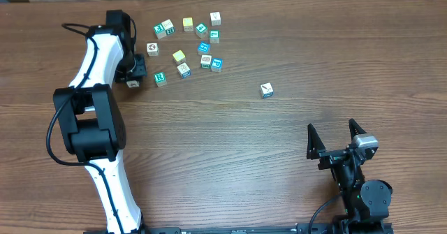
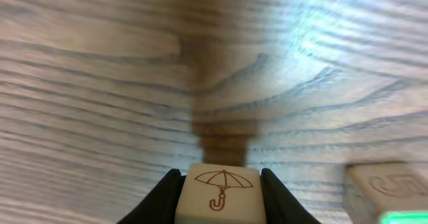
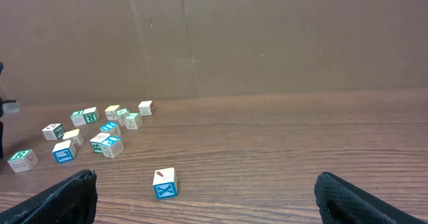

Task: Form a horizontal line
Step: 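Grasp the white umbrella block numbered 7 with the left gripper, then carry the umbrella block rightward and lower it onto the table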

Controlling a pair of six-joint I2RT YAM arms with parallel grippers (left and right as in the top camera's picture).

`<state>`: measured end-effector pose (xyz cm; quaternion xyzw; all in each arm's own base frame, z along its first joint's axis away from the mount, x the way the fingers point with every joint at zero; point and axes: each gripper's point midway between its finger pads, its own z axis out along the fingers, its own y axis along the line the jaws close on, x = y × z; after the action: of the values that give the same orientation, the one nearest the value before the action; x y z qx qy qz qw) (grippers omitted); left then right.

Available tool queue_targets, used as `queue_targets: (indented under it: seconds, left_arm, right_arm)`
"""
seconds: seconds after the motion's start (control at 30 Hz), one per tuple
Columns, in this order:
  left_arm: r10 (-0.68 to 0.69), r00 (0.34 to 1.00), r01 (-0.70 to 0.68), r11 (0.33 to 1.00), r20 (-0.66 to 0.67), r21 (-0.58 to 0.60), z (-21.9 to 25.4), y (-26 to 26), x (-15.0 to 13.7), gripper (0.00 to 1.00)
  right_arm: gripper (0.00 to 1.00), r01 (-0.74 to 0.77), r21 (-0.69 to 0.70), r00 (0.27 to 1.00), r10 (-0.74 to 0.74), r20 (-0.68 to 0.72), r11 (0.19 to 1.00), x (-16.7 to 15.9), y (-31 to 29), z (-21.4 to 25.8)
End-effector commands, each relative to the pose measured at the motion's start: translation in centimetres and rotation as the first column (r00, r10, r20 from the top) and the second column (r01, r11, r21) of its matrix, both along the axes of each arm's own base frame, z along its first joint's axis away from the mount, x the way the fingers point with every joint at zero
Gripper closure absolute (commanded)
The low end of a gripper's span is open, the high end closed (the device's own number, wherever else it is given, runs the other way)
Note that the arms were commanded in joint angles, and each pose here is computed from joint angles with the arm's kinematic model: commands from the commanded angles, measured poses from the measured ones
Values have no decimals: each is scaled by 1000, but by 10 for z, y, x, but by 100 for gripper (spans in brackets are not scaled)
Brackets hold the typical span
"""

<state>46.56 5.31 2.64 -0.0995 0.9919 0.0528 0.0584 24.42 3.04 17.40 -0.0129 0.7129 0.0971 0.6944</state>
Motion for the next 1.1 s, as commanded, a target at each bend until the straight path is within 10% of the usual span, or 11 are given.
queue_targets:
  seconds: [0.0,0.4,1.07]
  left_arm:
    - [3,993,-3,1000,119,3,55,0,14,76]
    - [-29,992,48,988,126,-145,153,-88,-53,77]
    - [-89,984,90,996,156,-4,52,-243,-107,77]
  right_arm:
    - [0,1,2,1000,-1,0,1000,0,0,-3]
    - [0,1,2,1000,-1,0,1000,0,0,-3]
    - [0,1,2,1000,-1,0,1000,0,0,-3]
